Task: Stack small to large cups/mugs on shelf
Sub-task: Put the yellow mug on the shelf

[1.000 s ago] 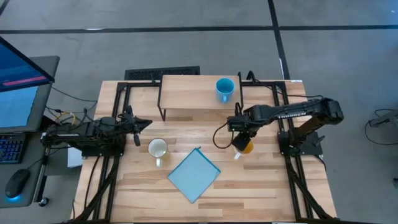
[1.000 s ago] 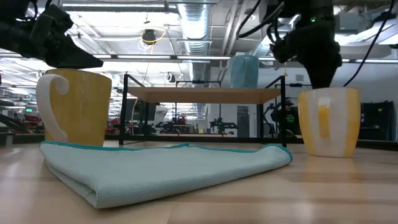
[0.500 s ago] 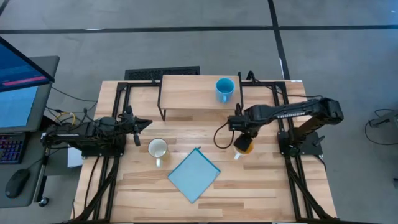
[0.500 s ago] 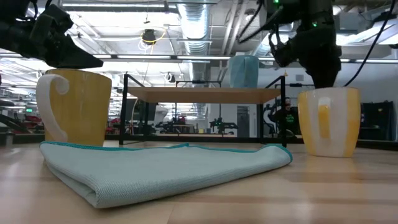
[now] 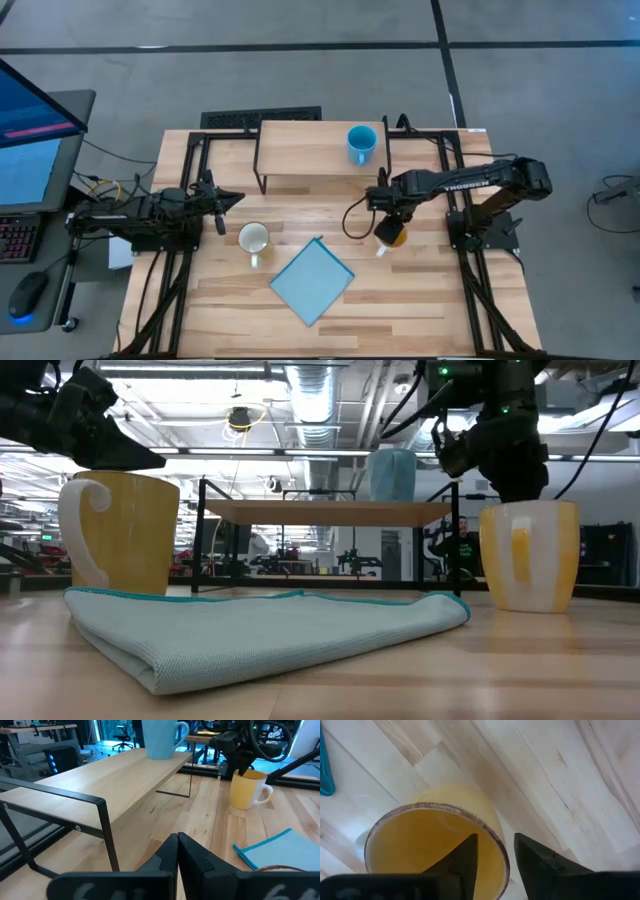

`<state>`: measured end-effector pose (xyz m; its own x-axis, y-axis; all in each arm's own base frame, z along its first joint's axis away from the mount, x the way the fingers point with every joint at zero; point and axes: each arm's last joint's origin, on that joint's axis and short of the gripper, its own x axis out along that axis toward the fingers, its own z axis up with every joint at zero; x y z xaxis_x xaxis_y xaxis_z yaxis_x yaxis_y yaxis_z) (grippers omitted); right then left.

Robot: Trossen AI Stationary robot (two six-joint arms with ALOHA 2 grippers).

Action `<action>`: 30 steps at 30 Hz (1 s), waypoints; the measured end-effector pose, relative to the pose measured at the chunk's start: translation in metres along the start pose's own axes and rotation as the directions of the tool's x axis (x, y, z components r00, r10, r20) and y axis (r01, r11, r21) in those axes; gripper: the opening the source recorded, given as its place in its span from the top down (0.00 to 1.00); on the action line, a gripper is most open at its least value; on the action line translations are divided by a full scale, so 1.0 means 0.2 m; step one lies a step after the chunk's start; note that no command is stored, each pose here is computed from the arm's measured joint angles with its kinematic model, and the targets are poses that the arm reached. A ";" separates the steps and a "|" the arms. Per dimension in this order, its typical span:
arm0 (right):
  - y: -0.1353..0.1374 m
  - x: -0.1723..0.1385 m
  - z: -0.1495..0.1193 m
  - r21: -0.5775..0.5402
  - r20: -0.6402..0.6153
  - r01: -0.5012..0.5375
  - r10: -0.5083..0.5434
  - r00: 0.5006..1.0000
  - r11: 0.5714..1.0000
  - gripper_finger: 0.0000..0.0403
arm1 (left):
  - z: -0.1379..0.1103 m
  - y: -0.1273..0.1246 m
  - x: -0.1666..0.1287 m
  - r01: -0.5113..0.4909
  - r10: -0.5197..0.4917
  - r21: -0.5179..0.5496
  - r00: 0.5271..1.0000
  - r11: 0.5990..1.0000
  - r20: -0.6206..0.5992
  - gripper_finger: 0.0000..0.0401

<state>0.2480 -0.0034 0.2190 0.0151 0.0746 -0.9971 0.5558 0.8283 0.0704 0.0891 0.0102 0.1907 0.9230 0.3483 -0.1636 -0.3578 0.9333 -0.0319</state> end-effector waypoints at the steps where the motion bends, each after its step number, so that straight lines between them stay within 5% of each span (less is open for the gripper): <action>1: 0.00 0.00 0.00 0.000 -0.001 0.000 0.000 1.000 1.000 0.64 | 0.00 0.00 0.00 0.000 0.000 0.000 1.000 1.000 0.000 1.00; 15: 0.00 0.00 -0.01 0.007 -0.010 0.003 -0.003 1.000 1.000 0.96 | 0.00 0.00 0.00 0.000 0.000 0.000 1.000 1.000 -0.001 1.00; 30: 0.01 -0.09 0.01 -0.020 -0.016 0.001 -0.002 1.000 1.000 0.96 | 0.00 0.00 0.00 0.000 0.000 0.000 1.000 1.000 0.000 1.00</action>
<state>0.2501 -0.0031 0.2369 0.0009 0.0822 -0.9966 0.5388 0.8395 0.0697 0.0891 0.0102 0.1907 0.9230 0.3482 -0.1637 -0.3578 0.9333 -0.0318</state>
